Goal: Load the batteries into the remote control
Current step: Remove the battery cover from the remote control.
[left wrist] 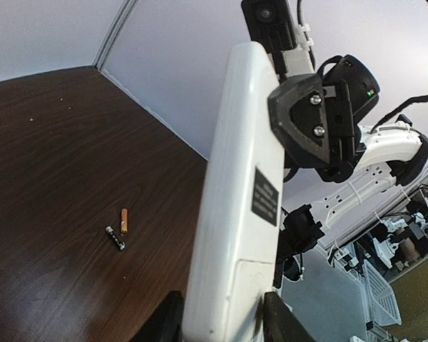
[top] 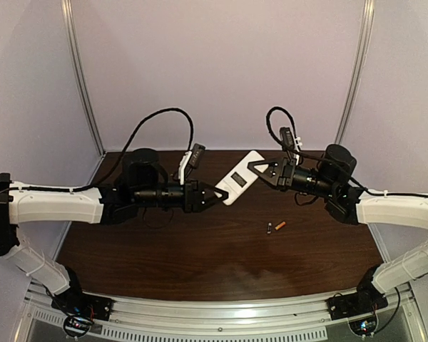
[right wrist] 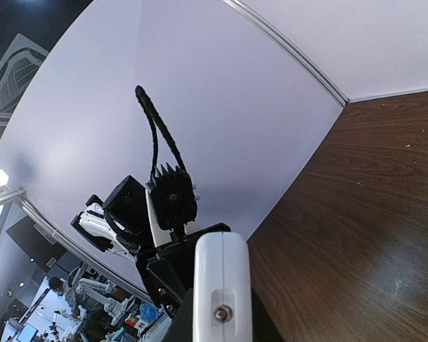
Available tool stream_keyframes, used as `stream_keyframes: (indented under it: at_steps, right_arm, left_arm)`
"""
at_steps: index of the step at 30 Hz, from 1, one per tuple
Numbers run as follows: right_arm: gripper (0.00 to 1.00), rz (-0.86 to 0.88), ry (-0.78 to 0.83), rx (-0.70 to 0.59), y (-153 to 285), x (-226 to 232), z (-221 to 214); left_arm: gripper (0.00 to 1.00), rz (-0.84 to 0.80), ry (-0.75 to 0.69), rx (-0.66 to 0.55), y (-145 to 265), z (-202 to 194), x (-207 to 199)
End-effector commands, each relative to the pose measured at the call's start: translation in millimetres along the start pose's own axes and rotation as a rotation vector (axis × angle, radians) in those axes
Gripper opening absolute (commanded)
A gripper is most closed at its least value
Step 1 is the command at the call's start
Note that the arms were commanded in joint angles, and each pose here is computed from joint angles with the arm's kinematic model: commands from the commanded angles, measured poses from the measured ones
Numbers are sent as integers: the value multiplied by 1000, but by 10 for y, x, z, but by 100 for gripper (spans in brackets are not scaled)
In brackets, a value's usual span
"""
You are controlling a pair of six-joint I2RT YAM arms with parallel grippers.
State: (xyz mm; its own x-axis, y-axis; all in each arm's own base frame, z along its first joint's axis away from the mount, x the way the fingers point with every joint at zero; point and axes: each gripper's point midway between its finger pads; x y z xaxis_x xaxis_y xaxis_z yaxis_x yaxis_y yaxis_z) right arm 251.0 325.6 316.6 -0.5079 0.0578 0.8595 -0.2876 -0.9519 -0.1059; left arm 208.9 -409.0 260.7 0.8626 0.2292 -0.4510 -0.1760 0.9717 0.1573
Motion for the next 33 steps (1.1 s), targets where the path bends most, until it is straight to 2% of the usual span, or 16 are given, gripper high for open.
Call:
stream_keyframes:
  at_steps: [1, 3, 6, 10, 15, 20, 26, 33]
  right_arm:
    - [0, 68, 10, -33, -3, 230, 110]
    - [0, 41, 24, -40, 3, 183, 111]
    - [0, 7, 41, -57, 12, 121, 114]
    - [0, -44, 61, -90, 28, 43, 128]
    - [0, -98, 73, -151, 98, -42, 179]
    - [0, -103, 78, -169, 105, -64, 180]
    - [0, -122, 96, -168, 88, -78, 149]
    - [0, -146, 107, -173, 88, -104, 129]
  left_arm:
    - [49, 79, -24, 45, -25, -111, 182]
    - [64, 70, 28, 11, -33, -52, 166]
    - [68, 75, 115, -47, -48, 25, 198]
    - [62, 90, 224, -168, 10, 143, 263]
    - [51, 30, 331, -225, -36, 130, 271]
    - [49, -69, 380, -250, -127, 96, 220]
    - [49, -77, 390, -262, -157, 143, 221]
    - [35, -48, 426, -269, -167, 98, 305]
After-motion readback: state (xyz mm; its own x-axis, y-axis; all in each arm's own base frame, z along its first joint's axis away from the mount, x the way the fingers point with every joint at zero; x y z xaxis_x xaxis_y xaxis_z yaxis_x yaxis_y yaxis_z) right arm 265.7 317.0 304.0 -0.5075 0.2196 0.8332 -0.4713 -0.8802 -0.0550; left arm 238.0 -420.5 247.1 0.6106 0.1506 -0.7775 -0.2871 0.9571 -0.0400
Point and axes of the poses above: each gripper's point midway between its finger pads, its own y axis back along the fingers, its own x axis along the line the jaws close on, z = x × y, and after that the axes turned 10 degrees about -y, right-handed
